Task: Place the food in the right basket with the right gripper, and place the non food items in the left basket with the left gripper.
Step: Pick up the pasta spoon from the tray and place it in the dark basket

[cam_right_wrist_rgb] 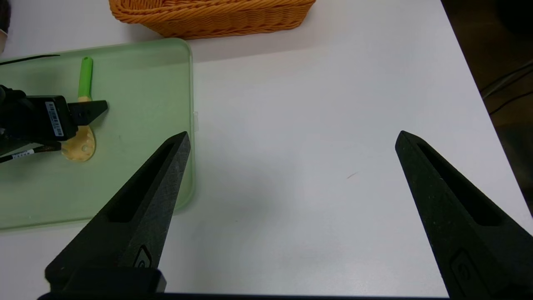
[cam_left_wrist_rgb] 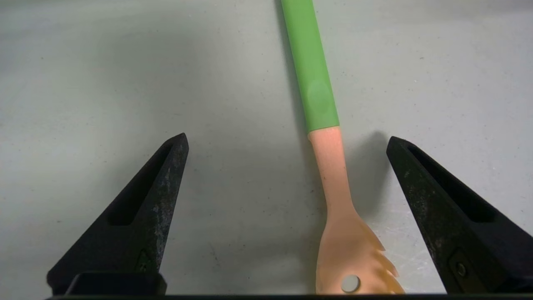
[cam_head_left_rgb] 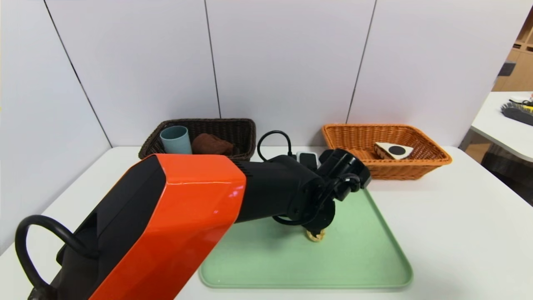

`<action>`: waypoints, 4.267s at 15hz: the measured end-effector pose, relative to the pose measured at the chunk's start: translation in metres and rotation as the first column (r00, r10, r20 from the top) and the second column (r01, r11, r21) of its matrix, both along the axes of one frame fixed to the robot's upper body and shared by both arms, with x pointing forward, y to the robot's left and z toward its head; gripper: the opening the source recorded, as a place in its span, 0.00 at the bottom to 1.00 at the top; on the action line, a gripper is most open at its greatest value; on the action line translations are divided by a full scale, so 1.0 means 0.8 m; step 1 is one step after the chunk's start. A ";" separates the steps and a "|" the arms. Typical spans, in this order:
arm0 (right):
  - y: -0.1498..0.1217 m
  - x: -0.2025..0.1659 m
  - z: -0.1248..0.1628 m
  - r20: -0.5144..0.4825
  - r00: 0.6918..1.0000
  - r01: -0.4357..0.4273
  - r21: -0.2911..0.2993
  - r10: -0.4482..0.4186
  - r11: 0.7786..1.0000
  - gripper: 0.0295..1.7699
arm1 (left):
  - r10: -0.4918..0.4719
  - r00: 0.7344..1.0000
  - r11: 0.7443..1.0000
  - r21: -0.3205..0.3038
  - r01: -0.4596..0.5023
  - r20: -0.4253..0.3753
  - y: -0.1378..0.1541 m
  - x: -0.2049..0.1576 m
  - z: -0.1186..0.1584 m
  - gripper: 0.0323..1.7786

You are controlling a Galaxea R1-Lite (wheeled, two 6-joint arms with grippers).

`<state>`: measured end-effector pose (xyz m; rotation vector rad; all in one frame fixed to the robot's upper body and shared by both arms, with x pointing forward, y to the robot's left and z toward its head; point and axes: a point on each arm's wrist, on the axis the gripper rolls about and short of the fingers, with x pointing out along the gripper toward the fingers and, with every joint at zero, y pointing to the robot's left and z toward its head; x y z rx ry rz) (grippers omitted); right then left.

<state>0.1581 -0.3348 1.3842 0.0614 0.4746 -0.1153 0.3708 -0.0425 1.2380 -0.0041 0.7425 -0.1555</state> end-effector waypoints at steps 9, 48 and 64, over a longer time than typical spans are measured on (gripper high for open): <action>0.000 0.000 0.000 0.000 1.000 -0.001 -0.001 0.001 1.000 0.96 | 0.022 1.000 1.000 -0.014 -0.023 -0.012 0.001 -0.001 -0.001 0.95; 0.000 0.001 0.004 0.011 1.000 -0.004 0.005 0.004 1.000 0.96 | -0.078 0.938 0.993 -0.058 0.103 0.337 0.097 -0.031 0.207 0.01; 0.000 -0.005 0.018 0.060 0.998 -0.003 0.014 0.002 1.000 0.96 | -0.108 0.814 0.994 0.084 0.073 0.570 0.214 0.059 0.148 0.01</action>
